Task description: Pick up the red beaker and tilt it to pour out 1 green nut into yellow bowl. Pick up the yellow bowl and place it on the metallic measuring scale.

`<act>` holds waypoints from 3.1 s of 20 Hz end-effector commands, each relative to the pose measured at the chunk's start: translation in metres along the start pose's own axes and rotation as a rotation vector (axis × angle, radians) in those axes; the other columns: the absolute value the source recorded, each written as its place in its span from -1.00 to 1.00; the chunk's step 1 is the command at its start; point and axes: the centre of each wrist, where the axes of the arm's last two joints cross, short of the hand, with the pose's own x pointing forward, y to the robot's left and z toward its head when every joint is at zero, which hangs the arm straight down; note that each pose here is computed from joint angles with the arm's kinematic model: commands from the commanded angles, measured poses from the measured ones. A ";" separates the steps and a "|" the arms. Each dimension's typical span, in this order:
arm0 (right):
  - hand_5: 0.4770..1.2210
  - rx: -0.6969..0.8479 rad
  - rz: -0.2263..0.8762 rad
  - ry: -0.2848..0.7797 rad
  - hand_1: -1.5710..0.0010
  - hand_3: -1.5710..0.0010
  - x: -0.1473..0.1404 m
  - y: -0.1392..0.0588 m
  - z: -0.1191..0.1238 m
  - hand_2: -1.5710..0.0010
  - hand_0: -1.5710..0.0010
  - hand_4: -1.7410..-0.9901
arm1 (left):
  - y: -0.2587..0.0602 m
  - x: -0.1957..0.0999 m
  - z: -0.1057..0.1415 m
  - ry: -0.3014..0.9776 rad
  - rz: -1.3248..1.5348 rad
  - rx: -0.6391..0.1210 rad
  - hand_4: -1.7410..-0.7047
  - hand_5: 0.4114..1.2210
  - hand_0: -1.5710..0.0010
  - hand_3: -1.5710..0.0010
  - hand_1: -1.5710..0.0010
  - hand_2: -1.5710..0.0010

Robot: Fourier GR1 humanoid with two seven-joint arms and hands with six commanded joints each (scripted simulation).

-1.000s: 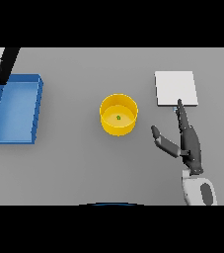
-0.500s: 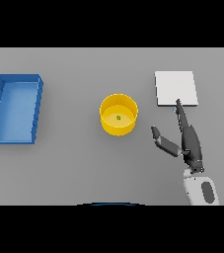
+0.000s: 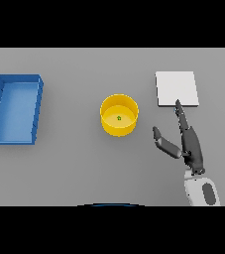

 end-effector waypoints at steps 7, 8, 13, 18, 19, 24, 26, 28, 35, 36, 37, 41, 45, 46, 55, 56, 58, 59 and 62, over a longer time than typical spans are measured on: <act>-0.50 0.006 0.020 0.007 1.00 1.00 0.000 0.000 -0.001 1.00 1.00 0.43 | -0.024 -0.023 0.020 0.072 0.014 -0.011 -1.00 0.55 -1.00 -0.97 -1.00 -1.00; -0.50 0.004 0.016 0.008 1.00 1.00 -0.003 -0.003 0.001 1.00 1.00 0.43 | -0.025 -0.025 0.021 0.088 -0.003 -0.014 -1.00 0.37 -1.00 -0.97 -1.00 -1.00; -0.50 -0.003 0.010 -0.015 1.00 1.00 0.000 -0.002 0.005 1.00 1.00 0.48 | -0.017 -0.031 0.032 0.081 -0.082 -0.214 0.20 -0.09 -0.48 -0.15 -0.20 -0.22; -0.49 -0.002 0.011 -0.006 1.00 1.00 0.001 0.002 0.005 1.00 1.00 0.48 | -0.008 -0.025 0.033 0.079 -0.111 -0.316 0.72 -0.29 0.51 0.62 0.61 0.60; -0.49 0.003 0.015 -0.001 1.00 1.00 -0.001 0.000 0.008 1.00 1.00 0.47 | -0.007 -0.025 0.033 0.080 -0.102 -0.326 0.76 -0.32 0.61 0.70 0.68 0.68; -0.51 0.007 0.040 0.021 1.00 1.00 0.001 0.007 0.008 1.00 1.00 0.46 | -0.001 -0.025 0.029 0.034 -0.066 -0.290 0.85 -0.35 0.87 0.90 0.90 0.90; -0.51 0.003 0.090 0.020 1.00 1.00 0.004 0.003 0.004 1.00 1.00 0.43 | -0.003 -0.019 0.028 0.001 -0.029 -0.288 0.84 -0.35 0.92 0.94 0.93 0.93; -0.46 0.058 0.097 -0.003 1.00 1.00 0.008 0.006 -0.001 1.00 1.00 0.51 | -0.004 -0.022 0.027 -0.007 -0.029 -0.275 0.85 -0.35 0.95 0.96 0.96 0.96; -0.42 0.326 0.369 -0.093 1.00 1.00 0.031 0.000 -0.037 1.00 1.00 0.26 | -0.010 -0.021 0.027 -0.001 -0.018 -0.286 0.83 -0.27 0.99 0.99 0.99 0.99; -0.45 0.354 0.448 -0.104 1.00 1.00 0.037 -0.001 -0.046 1.00 1.00 0.23 | -0.011 -0.021 0.026 0.002 -0.014 -0.289 0.83 -0.26 0.99 0.99 0.99 0.99; -0.46 0.391 0.517 -0.121 1.00 1.00 0.040 -0.004 -0.050 1.00 1.00 0.22 | -0.014 -0.023 0.028 0.001 -0.018 -0.290 0.83 -0.26 0.99 0.99 0.99 0.99; -0.49 0.547 0.747 -0.202 1.00 1.00 0.055 0.008 -0.076 1.00 1.00 0.24 | -0.011 -0.020 0.026 -0.004 -0.028 -0.286 0.83 -0.25 1.00 1.00 1.00 1.00; -0.52 0.675 0.837 -0.240 1.00 1.00 0.060 0.015 -0.093 1.00 1.00 0.25 | -0.013 -0.020 0.028 -0.009 -0.023 -0.296 0.82 -0.23 1.00 1.00 1.00 1.00; -0.52 0.696 0.855 -0.249 1.00 1.00 0.063 0.021 -0.098 1.00 1.00 0.24 | -0.013 -0.018 0.028 -0.004 -0.025 -0.291 0.82 -0.23 1.00 1.00 1.00 1.00; -0.44 0.927 0.944 -0.266 1.00 1.00 0.063 0.049 -0.125 1.00 1.00 0.32 | -0.010 -0.018 0.026 -0.009 -0.029 -0.294 0.83 -0.23 1.00 1.00 1.00 1.00; -0.45 0.942 0.952 -0.262 1.00 1.00 0.060 0.051 -0.128 1.00 1.00 0.33 | -0.008 -0.017 0.025 -0.010 -0.029 -0.289 0.83 -0.22 1.00 1.00 1.00 1.00; -0.46 0.980 0.972 -0.244 1.00 1.00 0.056 0.055 -0.128 1.00 1.00 0.28 | -0.010 -0.017 0.025 -0.022 -0.031 -0.298 0.82 -0.21 1.00 1.00 1.00 1.00; -0.46 0.994 0.985 -0.232 1.00 1.00 0.055 0.059 -0.131 1.00 1.00 0.26 | -0.008 -0.018 0.024 -0.022 -0.038 -0.293 0.83 -0.20 1.00 1.00 1.00 1.00; -0.48 1.034 1.009 -0.207 1.00 1.00 0.050 0.062 -0.131 1.00 1.00 0.19 | -0.007 -0.017 0.024 -0.021 -0.029 -0.290 0.82 -0.20 1.00 1.00 1.00 1.00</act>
